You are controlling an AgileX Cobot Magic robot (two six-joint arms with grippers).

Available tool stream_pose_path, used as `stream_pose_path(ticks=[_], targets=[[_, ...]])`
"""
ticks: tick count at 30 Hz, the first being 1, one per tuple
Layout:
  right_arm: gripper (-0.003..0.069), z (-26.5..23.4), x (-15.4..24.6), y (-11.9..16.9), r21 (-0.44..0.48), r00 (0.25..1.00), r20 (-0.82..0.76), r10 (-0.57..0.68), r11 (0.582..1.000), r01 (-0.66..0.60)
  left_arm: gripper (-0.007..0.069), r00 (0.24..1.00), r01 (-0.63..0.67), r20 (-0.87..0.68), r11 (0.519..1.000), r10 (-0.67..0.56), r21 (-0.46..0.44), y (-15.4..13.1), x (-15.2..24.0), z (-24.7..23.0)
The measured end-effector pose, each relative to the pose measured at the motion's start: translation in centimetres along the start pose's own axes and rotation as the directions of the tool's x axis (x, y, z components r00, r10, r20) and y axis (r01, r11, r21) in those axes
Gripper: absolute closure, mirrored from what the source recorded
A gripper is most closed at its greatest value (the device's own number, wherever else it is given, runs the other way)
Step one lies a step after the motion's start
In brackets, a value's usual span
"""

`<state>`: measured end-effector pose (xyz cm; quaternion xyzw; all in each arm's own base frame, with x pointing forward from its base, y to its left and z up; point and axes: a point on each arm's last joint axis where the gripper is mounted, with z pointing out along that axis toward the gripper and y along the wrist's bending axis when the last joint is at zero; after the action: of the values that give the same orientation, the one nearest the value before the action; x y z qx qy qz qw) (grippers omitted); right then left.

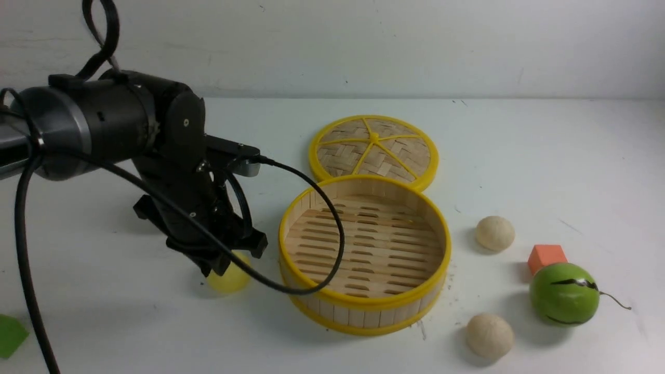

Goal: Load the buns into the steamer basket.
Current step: Use the left arm to grab a steamed stuffed bun

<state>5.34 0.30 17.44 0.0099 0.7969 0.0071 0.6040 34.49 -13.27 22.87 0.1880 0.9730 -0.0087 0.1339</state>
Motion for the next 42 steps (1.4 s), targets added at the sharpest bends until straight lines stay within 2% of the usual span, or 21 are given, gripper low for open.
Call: stream_pose_path(ticks=[3,6,15,30,42], targets=[[0.0419,0.0,0.0,0.0,0.0,1.0,0.0,0.0,1.0,0.0,0.0375,1.0,-0.02,0.018,0.999,0.02,-0.025,0.2,-0.4,0.9],[0.0419,0.0,0.0,0.0,0.0,1.0,0.0,0.0,1.0,0.0,0.0344,0.999,-0.023,0.036,0.999,0.024,-0.03,0.2,-0.7,1.4],[0.0419,0.0,0.0,0.0,0.0,1.0,0.0,0.0,1.0,0.0,0.0387,0.997,-0.026,0.075,0.999,0.028,-0.03,0.2,-1.2,2.2],[0.0419,0.0,0.0,0.0,0.0,1.0,0.0,0.0,1.0,0.0,0.0387,0.998,-0.032,0.048,0.999,0.034,-0.032,0.2,-1.3,4.0],[0.0419,0.0,0.0,0.0,0.0,1.0,0.0,0.0,1.0,0.0,0.0387,0.995,-0.05,0.085,0.998,0.054,-0.05,0.3,-1.7,4.1]])
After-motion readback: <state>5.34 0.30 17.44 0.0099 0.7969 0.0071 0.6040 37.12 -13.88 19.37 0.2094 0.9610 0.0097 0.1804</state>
